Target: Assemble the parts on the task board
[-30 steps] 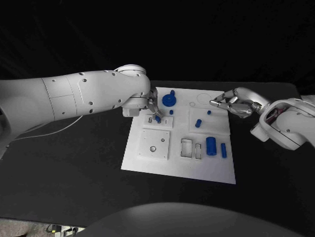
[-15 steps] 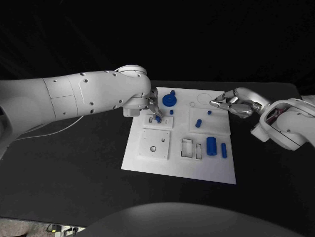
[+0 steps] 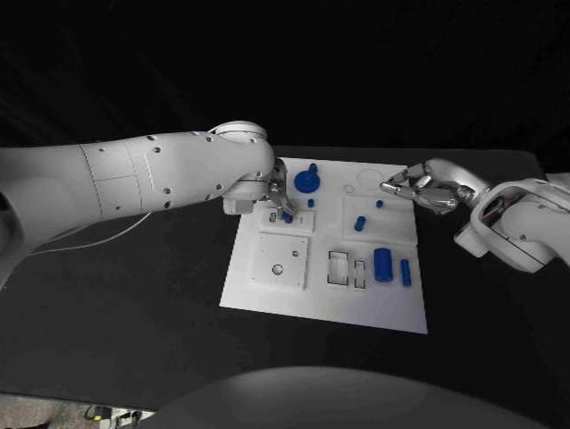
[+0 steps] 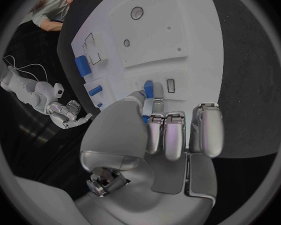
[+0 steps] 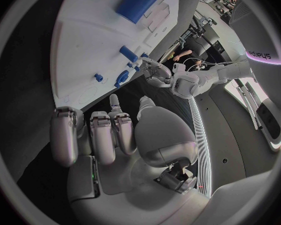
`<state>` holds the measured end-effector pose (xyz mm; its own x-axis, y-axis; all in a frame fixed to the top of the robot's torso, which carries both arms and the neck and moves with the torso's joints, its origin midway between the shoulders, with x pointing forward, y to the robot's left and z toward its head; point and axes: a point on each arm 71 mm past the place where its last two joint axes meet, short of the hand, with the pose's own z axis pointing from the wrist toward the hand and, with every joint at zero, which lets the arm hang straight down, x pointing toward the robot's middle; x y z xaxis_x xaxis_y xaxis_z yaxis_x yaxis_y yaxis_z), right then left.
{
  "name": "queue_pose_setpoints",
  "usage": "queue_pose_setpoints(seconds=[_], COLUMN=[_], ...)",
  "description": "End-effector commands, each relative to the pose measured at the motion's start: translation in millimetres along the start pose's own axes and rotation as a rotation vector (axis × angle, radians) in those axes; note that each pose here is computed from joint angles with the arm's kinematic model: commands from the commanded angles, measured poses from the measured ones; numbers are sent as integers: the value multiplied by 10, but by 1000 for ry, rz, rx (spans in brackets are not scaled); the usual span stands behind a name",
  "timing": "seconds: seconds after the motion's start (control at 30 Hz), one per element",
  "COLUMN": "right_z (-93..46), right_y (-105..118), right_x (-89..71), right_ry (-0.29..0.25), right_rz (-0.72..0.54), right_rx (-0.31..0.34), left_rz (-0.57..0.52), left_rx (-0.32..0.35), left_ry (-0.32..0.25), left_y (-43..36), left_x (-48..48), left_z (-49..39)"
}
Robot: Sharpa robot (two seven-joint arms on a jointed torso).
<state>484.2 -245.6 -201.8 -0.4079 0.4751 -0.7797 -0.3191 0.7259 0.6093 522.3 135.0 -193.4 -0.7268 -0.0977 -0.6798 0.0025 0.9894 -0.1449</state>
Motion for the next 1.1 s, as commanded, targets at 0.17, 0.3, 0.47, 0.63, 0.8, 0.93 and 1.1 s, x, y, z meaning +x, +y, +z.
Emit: queue_pose_setpoints(seconds=[0.17, 0.3, 0.47, 0.63, 0.8, 0.93, 1.1], right_z=[-1, -2, -4, -3, -4, -7, -13], right_y=[2, -1, -4, -5, -5, -10, -17], right_x=[13, 12, 12, 14, 16, 17, 16], right_ry=[11, 11, 11, 12, 13, 15, 16], right_rz=[1, 1, 1, 1, 1, 1, 2], right_rx=[-5, -5, -4, -4, -4, -2, 1], left_rz=[13, 14, 18, 21, 22, 23, 22], left_rx=[0, -1, 1, 1, -1, -5, -13], left_ry=[10, 11, 15, 19, 25, 31, 35], left_y=[-11, -12, -22, -33, -37, -35, -25], left_x=[29, 30, 34, 40, 57, 76, 92], left_z=[2, 3, 4, 13, 30, 50, 66])
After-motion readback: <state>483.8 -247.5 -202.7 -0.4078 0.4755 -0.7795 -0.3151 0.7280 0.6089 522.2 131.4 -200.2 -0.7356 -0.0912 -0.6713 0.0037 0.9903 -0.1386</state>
